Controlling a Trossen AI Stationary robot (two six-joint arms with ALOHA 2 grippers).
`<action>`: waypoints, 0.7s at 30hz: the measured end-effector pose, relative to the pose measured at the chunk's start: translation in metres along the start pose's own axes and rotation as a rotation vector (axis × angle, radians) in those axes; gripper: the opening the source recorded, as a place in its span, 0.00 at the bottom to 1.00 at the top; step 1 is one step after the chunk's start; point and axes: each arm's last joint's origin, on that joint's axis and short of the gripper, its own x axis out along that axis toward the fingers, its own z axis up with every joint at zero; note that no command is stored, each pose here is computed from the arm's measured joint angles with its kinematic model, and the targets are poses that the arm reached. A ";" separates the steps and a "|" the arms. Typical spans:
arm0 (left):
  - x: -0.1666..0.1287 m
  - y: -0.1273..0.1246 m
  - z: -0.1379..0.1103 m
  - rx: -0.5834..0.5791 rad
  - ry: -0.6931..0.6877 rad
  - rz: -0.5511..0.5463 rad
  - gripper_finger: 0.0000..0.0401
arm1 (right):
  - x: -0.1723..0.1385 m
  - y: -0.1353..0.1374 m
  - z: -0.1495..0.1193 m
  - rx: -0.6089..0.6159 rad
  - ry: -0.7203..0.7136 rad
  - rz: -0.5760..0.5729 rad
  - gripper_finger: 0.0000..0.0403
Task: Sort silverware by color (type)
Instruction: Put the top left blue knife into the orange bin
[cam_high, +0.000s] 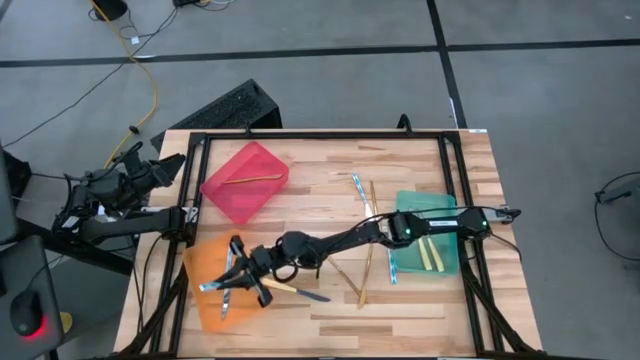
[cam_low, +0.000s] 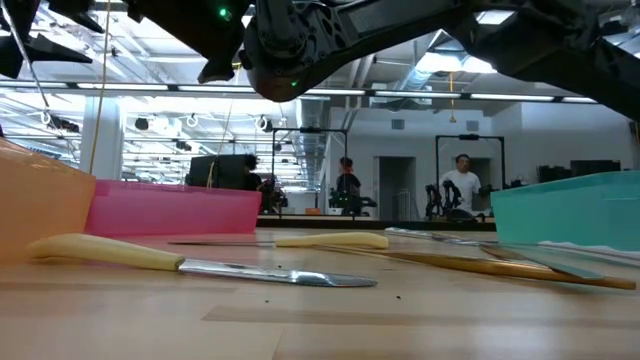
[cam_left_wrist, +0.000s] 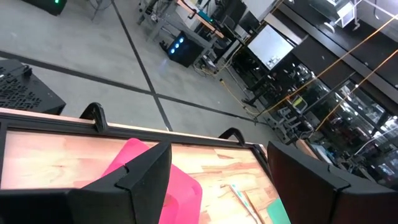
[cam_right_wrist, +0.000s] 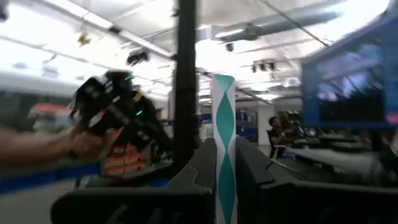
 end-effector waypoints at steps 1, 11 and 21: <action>0.000 0.000 0.000 0.001 0.000 0.000 0.62 | 0.000 0.002 0.000 -0.027 0.004 0.023 0.10; 0.000 0.002 -0.002 0.022 0.017 0.019 0.62 | 0.003 0.004 0.004 -0.103 0.029 0.097 0.10; 0.000 0.004 -0.003 0.010 0.029 0.030 0.62 | 0.001 -0.036 0.046 -0.376 0.172 0.152 0.10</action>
